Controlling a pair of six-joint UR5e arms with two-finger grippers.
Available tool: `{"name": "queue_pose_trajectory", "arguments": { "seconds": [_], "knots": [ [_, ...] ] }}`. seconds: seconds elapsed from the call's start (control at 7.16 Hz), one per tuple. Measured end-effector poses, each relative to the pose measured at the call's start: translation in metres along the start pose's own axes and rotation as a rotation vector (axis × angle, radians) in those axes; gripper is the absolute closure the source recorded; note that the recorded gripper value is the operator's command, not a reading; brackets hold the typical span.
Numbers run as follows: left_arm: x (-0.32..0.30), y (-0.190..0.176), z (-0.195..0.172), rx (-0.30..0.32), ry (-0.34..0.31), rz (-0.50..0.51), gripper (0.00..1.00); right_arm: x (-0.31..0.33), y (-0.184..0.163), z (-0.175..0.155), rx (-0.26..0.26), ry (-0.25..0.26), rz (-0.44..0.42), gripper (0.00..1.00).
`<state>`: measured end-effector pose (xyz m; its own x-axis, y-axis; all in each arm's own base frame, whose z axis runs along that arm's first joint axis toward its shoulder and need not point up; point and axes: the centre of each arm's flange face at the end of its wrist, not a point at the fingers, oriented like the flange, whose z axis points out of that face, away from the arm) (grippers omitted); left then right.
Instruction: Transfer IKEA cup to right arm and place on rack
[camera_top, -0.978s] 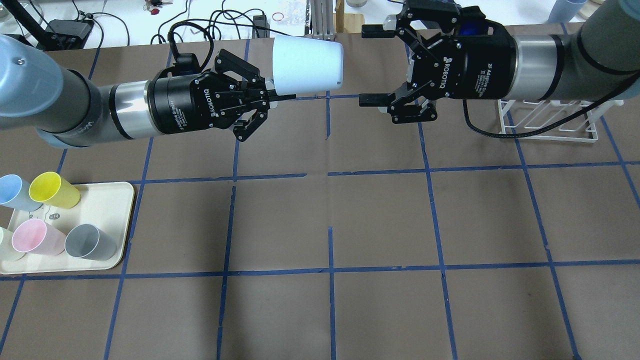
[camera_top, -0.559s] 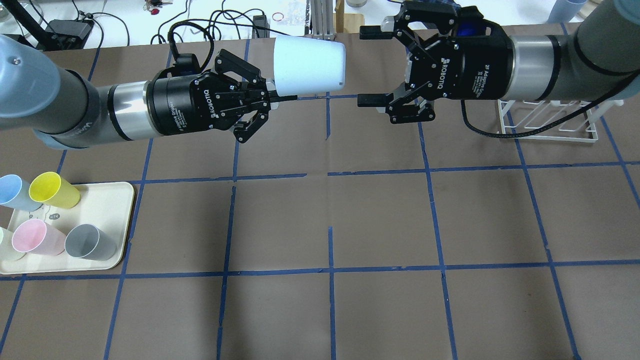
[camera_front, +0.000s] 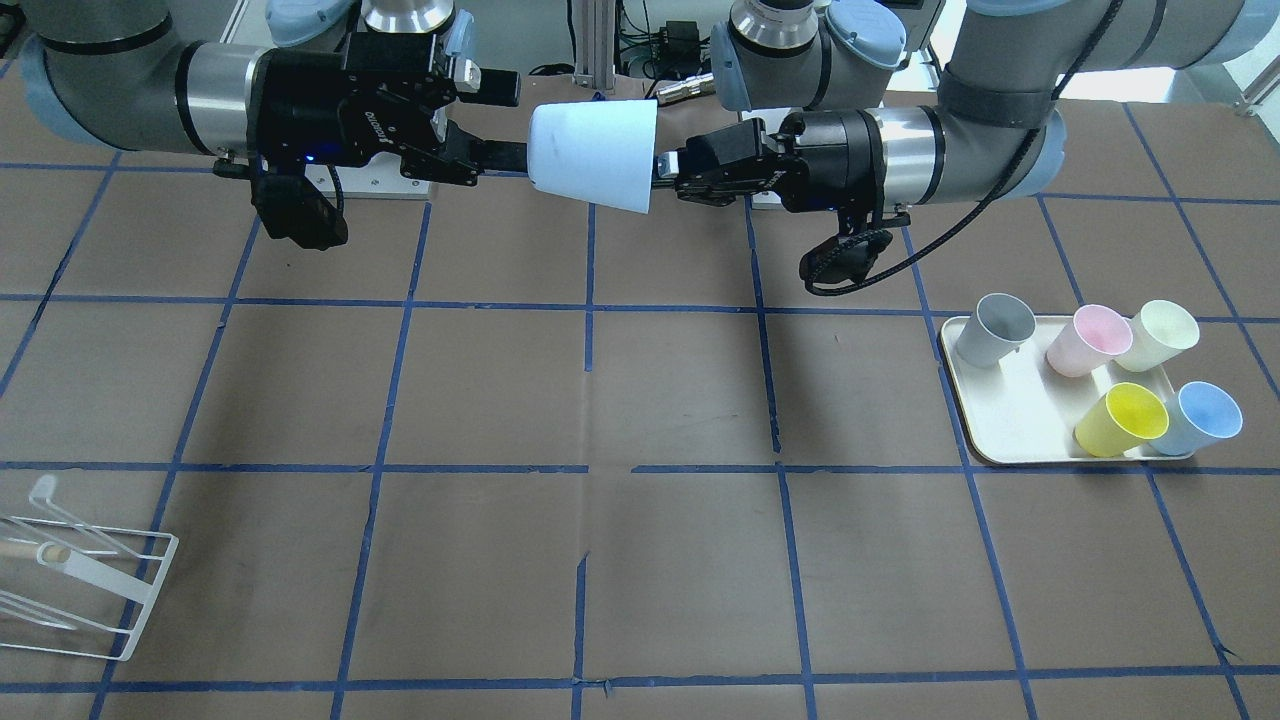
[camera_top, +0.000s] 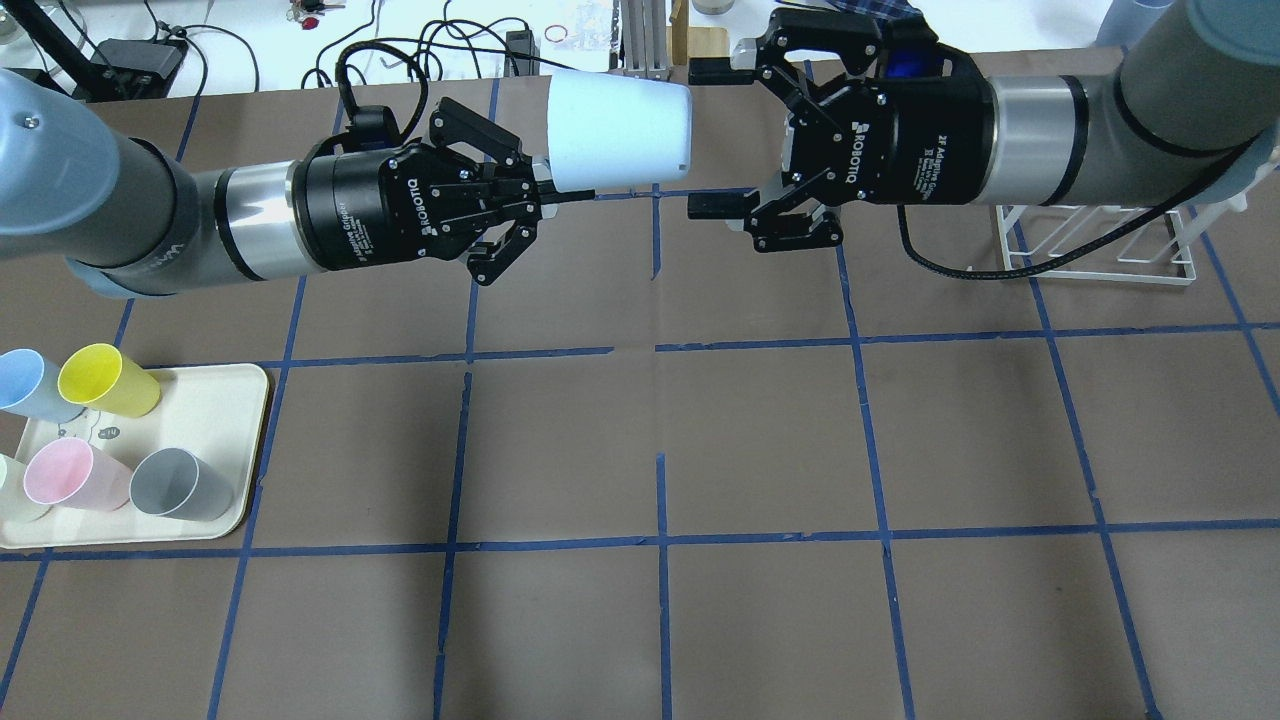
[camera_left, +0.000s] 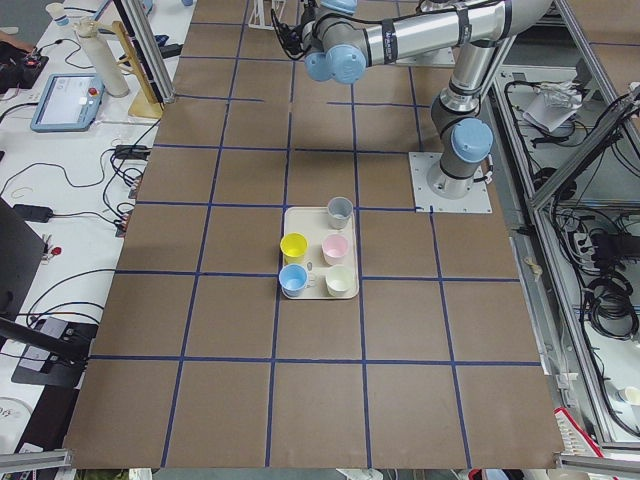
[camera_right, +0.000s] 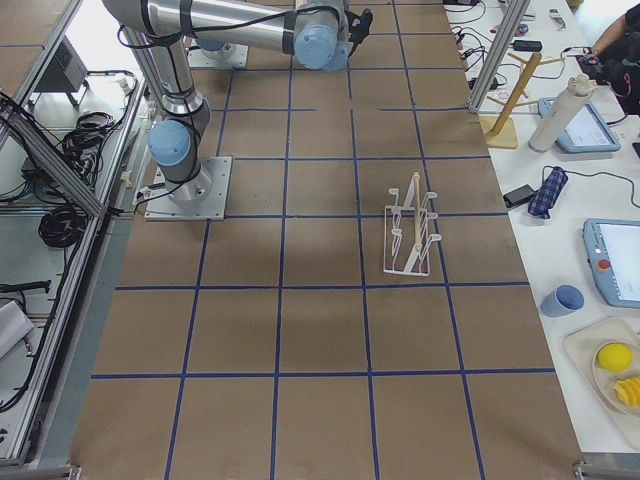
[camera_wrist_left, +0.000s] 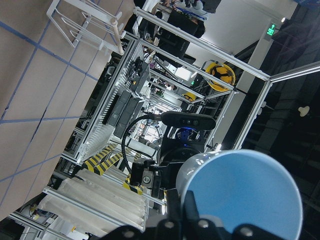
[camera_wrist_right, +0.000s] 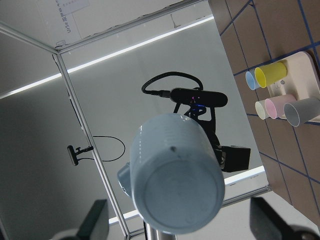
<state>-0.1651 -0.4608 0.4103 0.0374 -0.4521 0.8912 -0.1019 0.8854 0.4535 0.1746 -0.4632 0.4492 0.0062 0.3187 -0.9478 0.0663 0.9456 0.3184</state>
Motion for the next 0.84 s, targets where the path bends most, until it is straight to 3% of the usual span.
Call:
{"name": "queue_pose_trajectory", "arguments": {
  "seconds": [0.56, 0.84],
  "knots": [
    [0.0006, 0.0003, 0.0, 0.0, 0.0, 0.002, 1.0, -0.0006, -0.001, 0.0013, 0.003, -0.002, -0.003, 0.15],
    [0.001, 0.0006, 0.0, 0.0, -0.001, 0.004, 1.0, -0.0013, -0.0009, 0.0021, 0.004, -0.003, -0.003, 0.14]
  ]
}}
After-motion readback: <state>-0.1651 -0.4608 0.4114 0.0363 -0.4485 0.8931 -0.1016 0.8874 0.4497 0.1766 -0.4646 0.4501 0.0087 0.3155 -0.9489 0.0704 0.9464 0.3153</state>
